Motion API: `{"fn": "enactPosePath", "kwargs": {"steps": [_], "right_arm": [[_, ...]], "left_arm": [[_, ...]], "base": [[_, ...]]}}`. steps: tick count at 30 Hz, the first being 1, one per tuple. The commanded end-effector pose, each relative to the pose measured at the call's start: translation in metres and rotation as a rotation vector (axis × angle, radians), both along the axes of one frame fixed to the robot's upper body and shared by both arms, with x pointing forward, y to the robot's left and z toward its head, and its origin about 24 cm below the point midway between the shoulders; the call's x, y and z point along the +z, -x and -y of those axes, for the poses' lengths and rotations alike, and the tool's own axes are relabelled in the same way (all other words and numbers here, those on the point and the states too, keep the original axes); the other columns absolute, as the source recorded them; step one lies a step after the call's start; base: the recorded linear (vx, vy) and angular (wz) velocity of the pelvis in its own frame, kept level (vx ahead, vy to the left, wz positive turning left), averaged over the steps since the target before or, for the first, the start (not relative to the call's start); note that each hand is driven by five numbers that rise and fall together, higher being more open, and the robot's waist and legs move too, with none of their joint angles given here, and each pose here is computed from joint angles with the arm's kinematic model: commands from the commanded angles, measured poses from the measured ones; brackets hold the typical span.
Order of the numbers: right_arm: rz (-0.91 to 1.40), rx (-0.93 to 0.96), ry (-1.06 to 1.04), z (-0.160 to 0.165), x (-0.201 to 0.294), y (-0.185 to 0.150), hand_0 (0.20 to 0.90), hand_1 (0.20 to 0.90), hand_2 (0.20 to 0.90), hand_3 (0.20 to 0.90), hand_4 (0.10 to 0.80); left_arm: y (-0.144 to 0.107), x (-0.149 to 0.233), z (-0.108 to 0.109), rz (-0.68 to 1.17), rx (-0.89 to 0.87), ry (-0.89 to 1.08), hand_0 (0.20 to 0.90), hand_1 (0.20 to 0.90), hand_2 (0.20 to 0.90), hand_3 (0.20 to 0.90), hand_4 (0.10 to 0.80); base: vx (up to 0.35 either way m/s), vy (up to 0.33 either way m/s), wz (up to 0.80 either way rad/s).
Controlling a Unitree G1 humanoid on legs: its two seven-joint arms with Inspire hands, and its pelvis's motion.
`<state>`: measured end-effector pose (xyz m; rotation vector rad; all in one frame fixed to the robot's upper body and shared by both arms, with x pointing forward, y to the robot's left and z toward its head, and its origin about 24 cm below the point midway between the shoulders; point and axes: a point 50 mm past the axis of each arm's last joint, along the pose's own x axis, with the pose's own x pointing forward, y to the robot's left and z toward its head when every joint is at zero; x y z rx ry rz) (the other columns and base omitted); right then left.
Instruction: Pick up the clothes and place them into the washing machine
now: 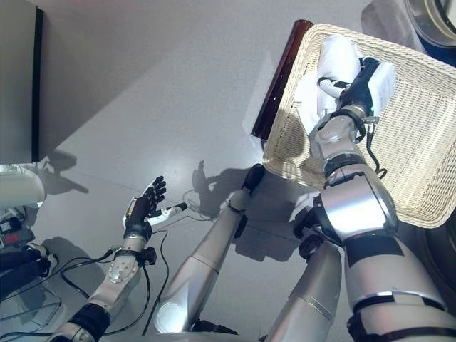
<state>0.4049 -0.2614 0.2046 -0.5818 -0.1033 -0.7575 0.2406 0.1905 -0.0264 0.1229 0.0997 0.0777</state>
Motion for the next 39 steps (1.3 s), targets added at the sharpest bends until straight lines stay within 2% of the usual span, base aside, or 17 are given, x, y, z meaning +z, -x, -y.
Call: {"fn": "enactPosePath", "kwargs": {"steps": [1,2,3,4,6,9,13,16,22,23,24,31,35,39], "right_arm": [[0.007,0.001,0.071,0.006,0.011,0.001,0.2,0.2,0.2,0.2,0.3],[0.002,0.004,0.071,0.005,0.008,0.0,0.2,0.2,0.2,0.2,0.3],[-0.003,0.006,0.072,0.004,0.007,0.0,0.274,0.274,0.274,0.274,0.353],[-0.01,0.008,0.076,0.003,0.004,0.0,0.315,0.315,0.315,0.315,0.382],[-0.021,0.01,0.078,0.002,-0.001,0.001,0.354,0.354,0.354,0.354,0.41],[-0.047,0.012,0.076,0.001,-0.012,0.002,0.392,0.392,0.392,0.392,0.437],[-0.056,0.017,0.044,-0.002,-0.021,0.002,0.403,0.403,0.403,0.403,0.445],[-0.01,0.001,-0.102,0.004,-0.028,0.005,0.409,0.409,0.409,0.409,0.449],[0.173,-0.017,-0.63,0.021,-0.059,0.017,0.387,0.387,0.387,0.387,0.433],[0.204,-0.019,-0.7,0.024,-0.066,0.02,0.337,0.337,0.337,0.337,0.398],[0.241,-0.007,-0.77,0.024,-0.07,0.021,0.2,0.2,0.2,0.2,0.3],[0.376,0.04,-1.041,0.021,-0.102,0.031,0.2,0.2,0.2,0.2,0.3],[0.444,0.041,-1.125,0.02,-0.113,0.037,0.2,0.2,0.2,0.2,0.3],[0.606,0.057,-1.269,0.013,-0.126,0.045,0.2,0.2,0.2,0.2,0.3]], "left_arm": [[0.001,0.006,-0.009,0.064,0.041,-0.017,0.9,0.9,0.9,0.9,0.8],[0.001,0.005,-0.01,0.057,0.044,-0.022,0.9,0.9,0.9,0.9,0.8],[0.001,0.004,-0.01,0.054,0.046,-0.024,0.9,0.9,0.9,0.9,0.8],[0.001,0.003,-0.011,0.048,0.046,-0.031,0.9,0.9,0.9,0.9,0.8],[0.003,-0.001,-0.012,0.03,0.05,-0.038,0.9,0.9,0.9,0.9,0.8],[0.005,-0.006,-0.013,0.002,0.055,-0.046,0.9,0.9,0.9,0.9,0.8],[0.009,-0.015,-0.017,-0.047,0.059,-0.061,0.9,0.9,0.9,0.9,0.8],[0.014,-0.023,-0.02,-0.094,0.066,-0.068,0.9,0.9,0.9,0.9,0.8],[0.029,-0.042,-0.027,-0.209,0.067,-0.073,0.9,0.9,0.9,0.9,0.8],[0.032,-0.045,-0.029,-0.226,0.072,-0.067,0.9,0.9,0.9,0.9,0.8],[0.035,-0.048,-0.031,-0.246,0.074,-0.067,0.9,0.9,0.9,0.9,0.8],[0.057,-0.068,-0.032,-0.358,0.071,-0.025,0.9,0.9,0.9,0.9,0.8],[0.065,-0.075,-0.026,-0.393,0.066,0.006,0.9,0.9,0.9,0.9,0.8],[0.074,-0.083,-0.015,-0.425,0.051,0.061,0.9,0.9,0.9,0.9,0.8]], "base": [[0.009,-0.01,-0.05],[0.004,-0.015,-0.06],[0.001,-0.018,-0.05],[-0.002,-0.017,-0.04],[-0.001,-0.014,-0.02],[-0.001,-0.017,-0.03],[-0.004,-0.028,-0.04],[0.014,-0.024,-0.12],[0.035,-0.002,-0.26],[0.038,0.004,-0.36],[-0.059,0.041,-0.42],[0.026,0.031,-0.37],[0.059,0.04,-0.24],[0.051,0.05,-0.26]]}}
